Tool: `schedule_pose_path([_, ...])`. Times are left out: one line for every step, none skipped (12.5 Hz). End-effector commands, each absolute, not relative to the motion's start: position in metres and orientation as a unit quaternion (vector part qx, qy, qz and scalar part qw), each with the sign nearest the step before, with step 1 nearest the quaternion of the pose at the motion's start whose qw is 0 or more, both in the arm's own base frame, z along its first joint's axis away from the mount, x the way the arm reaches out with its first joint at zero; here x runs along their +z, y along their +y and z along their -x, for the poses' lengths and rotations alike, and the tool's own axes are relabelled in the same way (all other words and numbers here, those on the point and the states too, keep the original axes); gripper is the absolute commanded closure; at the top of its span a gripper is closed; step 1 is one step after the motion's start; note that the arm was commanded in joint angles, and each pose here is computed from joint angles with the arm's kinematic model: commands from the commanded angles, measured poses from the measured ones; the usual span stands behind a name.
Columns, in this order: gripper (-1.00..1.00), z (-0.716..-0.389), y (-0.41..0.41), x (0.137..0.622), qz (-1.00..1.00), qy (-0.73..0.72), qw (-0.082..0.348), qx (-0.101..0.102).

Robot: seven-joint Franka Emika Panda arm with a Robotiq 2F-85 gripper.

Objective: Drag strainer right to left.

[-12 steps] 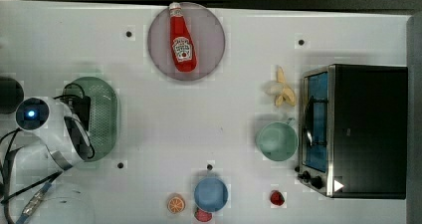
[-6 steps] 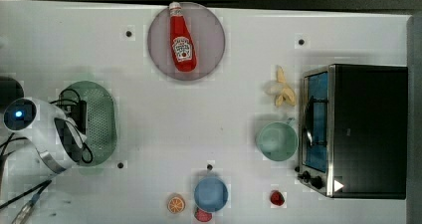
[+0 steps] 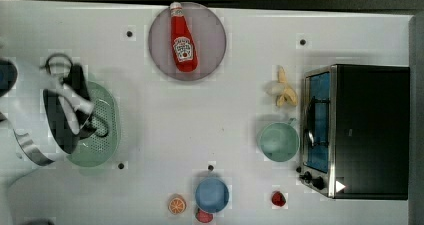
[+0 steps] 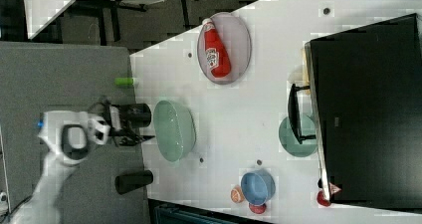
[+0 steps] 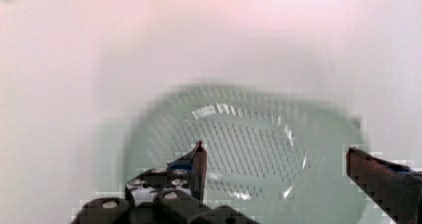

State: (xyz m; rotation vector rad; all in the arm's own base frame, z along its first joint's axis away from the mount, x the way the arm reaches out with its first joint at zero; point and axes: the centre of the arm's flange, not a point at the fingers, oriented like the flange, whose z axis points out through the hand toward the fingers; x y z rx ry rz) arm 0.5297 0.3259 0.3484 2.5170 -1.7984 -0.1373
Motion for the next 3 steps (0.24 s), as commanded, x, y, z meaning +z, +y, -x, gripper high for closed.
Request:
schedule_pose_path([-1.0, -0.569, 0.172, 0.476, -0.862, -0.506, -0.032, -0.015])
schedule_pose_path([-1.0, -0.567, 0.127, 0.505, -0.867, -0.497, -0.035, -0.005])
schedule_pose_path([-1.0, -0.562, 0.083, 0.529, -0.872, -0.488, -0.033, 0.003])
